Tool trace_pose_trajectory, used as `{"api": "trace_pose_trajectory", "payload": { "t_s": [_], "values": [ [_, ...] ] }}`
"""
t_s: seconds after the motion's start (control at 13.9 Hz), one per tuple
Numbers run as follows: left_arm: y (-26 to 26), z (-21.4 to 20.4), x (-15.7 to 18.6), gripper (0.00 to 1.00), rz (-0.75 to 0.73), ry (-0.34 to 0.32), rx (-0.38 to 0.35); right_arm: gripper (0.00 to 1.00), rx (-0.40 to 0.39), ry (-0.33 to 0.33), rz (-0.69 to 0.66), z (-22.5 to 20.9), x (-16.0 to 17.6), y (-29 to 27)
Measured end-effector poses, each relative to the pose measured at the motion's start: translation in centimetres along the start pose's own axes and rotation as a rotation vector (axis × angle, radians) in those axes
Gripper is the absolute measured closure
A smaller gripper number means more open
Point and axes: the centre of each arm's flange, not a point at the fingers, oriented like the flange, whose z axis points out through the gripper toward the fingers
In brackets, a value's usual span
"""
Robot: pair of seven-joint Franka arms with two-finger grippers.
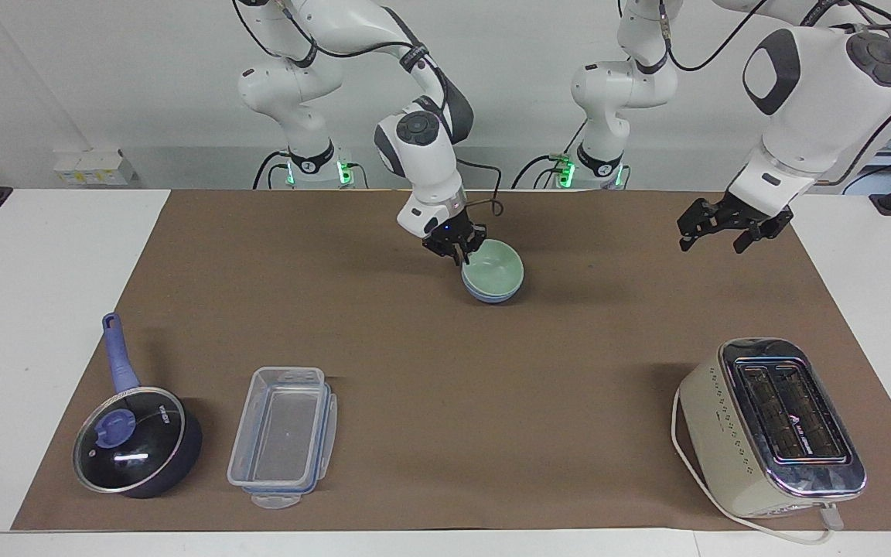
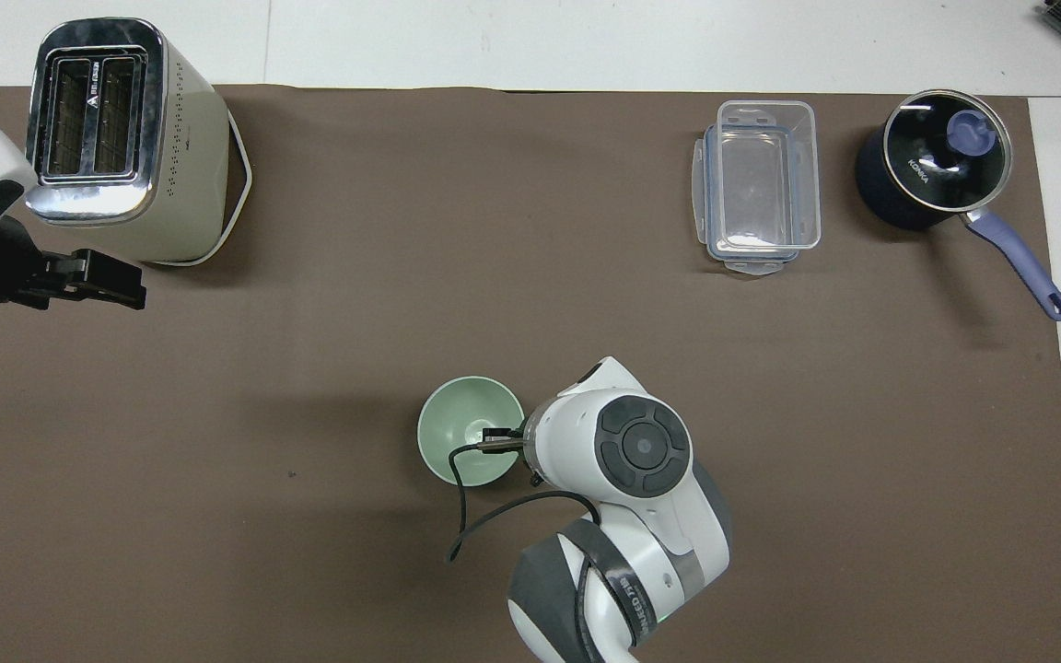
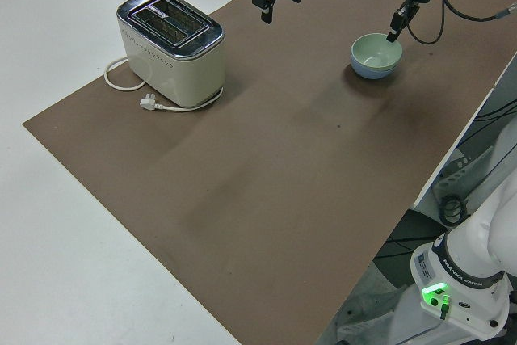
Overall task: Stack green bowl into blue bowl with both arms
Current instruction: 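Carry the green bowl over the blue bowl and lower it inside, then open the right gripper and withdraw it from the stacked bowls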
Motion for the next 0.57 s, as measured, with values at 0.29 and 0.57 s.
{"api": "trace_pose_trajectory", "payload": {
  "t_s": [0.29, 0.57],
  "values": [
    [0.0, 0.0, 0.0, 0.00, 0.000, 0.000, 0.000, 0.40, 0.023, 0.034, 0.001, -2.0, 0.7, -0.4],
    [0.0, 0.0, 0.0, 0.00, 0.000, 0.000, 0.000, 0.00, 0.021, 0.065, 0.039, -8.2, 2.8, 3.2]
  ]
}}
